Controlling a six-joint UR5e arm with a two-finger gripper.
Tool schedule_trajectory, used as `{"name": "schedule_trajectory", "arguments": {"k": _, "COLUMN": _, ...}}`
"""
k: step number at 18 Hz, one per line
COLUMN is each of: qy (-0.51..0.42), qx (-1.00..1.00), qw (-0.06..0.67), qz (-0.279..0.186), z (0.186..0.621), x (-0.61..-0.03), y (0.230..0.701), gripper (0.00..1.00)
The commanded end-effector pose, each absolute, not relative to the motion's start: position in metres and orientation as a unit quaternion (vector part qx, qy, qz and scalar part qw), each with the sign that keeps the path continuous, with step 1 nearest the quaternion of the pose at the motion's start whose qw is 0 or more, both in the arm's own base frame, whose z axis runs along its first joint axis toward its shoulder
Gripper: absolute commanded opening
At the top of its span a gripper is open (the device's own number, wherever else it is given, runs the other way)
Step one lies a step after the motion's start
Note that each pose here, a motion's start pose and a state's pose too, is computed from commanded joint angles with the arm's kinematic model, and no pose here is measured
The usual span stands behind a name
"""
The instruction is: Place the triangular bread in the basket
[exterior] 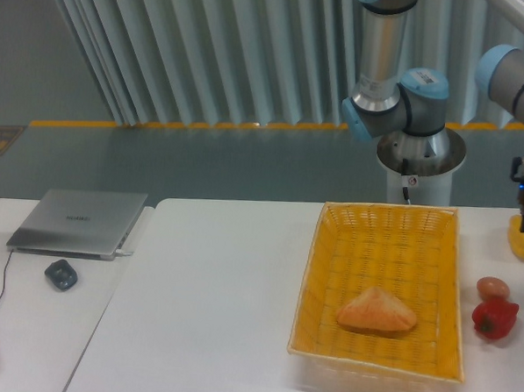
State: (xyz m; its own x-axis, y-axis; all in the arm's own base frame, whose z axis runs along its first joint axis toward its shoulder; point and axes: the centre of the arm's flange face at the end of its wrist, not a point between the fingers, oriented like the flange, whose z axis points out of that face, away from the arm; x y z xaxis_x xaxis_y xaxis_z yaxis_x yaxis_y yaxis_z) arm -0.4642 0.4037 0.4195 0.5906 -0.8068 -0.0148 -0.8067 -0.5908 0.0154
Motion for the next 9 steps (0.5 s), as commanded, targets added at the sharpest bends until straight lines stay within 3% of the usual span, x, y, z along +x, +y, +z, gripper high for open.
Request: {"name": "schedule_trajectory", "arguments": {"k": 9, "qy": -0.454, "qx": 0.891, "qw": 0.003, "qz": -0.003, "z": 0.4105, "x": -0.4775, "y": 0.3931, "gripper": 1.00}}
